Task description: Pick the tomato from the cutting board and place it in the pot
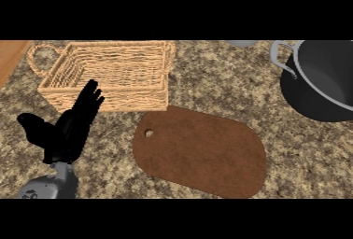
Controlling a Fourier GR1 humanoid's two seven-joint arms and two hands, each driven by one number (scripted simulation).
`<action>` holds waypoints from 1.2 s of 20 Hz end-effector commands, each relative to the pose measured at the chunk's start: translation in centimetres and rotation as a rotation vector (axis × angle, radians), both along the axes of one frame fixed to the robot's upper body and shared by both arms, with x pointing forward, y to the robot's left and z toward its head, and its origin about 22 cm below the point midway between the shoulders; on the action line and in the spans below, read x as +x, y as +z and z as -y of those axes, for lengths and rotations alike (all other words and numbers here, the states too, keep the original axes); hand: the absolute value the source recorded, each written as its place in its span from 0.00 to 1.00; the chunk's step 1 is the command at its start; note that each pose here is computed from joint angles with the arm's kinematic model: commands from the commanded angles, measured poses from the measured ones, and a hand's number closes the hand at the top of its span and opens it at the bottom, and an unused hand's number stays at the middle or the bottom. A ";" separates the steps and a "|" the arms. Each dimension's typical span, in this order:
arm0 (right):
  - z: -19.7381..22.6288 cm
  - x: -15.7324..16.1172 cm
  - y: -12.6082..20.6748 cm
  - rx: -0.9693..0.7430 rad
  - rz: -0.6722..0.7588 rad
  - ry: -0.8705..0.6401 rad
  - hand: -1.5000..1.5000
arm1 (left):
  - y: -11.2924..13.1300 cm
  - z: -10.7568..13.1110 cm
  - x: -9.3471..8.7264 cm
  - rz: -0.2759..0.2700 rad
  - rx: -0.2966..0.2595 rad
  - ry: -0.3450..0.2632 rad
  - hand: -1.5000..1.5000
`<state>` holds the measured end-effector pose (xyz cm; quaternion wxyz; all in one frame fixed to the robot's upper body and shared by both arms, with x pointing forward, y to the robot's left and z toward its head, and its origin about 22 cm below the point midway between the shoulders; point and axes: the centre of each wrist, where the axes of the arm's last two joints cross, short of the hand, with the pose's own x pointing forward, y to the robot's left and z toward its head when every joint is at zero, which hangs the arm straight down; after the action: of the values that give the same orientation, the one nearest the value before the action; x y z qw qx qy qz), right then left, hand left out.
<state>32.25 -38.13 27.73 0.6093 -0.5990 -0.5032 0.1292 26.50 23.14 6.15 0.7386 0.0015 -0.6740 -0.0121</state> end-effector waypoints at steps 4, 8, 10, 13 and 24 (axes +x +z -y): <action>2.7 3.3 -3.6 -0.006 -0.077 0.043 1.00 | -0.4 -0.6 0.6 0.016 0.000 0.006 0.50; 0.7 7.1 -5.6 0.146 -0.109 0.040 1.00 | -0.1 0.7 0.2 0.022 0.000 0.003 0.50; 1.9 6.1 -9.2 0.284 -0.107 -0.008 0.00 | -1.0 1.6 -0.3 0.000 -0.009 -0.015 0.50; 2.1 7.5 -7.9 0.364 -0.135 0.010 0.00 | -0.2 0.0 0.3 0.002 0.011 0.001 0.50; 4.5 6.4 -7.0 0.464 0.420 -0.029 0.00 | 0.6 1.2 -1.0 0.008 -0.017 -0.013 0.50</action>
<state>39.10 -41.82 19.07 0.6688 -0.4492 -0.5893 -0.0603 26.32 22.90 6.01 0.7380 0.0009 -0.6747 -0.0099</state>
